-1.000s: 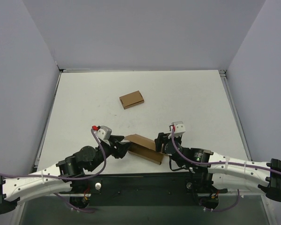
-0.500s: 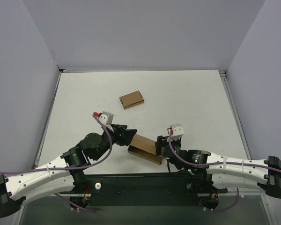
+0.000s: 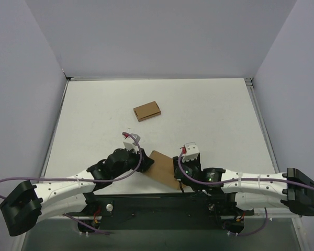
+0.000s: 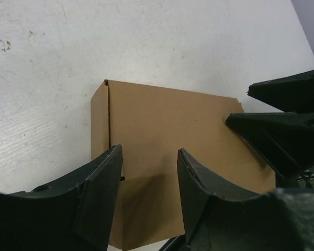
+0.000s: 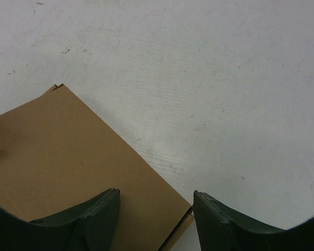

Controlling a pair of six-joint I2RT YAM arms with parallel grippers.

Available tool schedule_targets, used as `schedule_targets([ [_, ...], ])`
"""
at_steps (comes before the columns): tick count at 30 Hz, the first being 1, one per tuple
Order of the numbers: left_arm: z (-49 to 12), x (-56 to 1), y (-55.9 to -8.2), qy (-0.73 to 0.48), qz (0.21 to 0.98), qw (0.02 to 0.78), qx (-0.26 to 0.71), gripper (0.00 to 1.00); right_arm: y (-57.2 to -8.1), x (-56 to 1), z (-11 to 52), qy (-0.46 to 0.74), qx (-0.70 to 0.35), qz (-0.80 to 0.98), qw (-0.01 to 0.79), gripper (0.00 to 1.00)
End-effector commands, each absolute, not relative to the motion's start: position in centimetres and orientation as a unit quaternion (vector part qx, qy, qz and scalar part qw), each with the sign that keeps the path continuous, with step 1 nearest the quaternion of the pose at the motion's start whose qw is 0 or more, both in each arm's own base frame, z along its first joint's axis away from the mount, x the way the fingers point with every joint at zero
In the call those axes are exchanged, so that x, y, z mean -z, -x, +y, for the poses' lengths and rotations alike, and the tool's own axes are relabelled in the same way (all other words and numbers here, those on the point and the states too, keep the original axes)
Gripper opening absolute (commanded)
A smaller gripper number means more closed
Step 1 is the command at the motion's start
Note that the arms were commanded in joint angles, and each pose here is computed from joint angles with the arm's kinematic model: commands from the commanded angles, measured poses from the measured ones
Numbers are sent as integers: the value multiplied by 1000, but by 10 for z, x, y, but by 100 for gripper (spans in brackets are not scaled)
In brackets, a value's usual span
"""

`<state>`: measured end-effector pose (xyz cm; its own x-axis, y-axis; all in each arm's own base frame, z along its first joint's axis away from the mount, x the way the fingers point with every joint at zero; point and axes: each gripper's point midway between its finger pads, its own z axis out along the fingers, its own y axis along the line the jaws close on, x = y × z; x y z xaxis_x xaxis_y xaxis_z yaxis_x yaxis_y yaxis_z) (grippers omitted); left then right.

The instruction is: Fold the paper box

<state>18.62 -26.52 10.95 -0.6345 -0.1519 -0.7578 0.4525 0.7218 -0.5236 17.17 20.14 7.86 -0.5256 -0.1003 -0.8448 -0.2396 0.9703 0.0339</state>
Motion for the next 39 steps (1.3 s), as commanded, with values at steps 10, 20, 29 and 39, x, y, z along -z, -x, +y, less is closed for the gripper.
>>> schedule_targets([
  [10,-257,-142,-201,-108,810,468,336,58,-171,-102,198,125,-51,869,477,62],
  [20,-249,-124,-198,-115,837,434,311,60,-135,-92,205,173,-93,906,375,66],
  [29,-242,-68,-187,-148,876,376,262,60,-111,-37,184,206,-33,935,287,61],
  [39,-245,-122,-203,-153,850,427,268,60,-128,-78,193,221,-40,914,337,67],
])
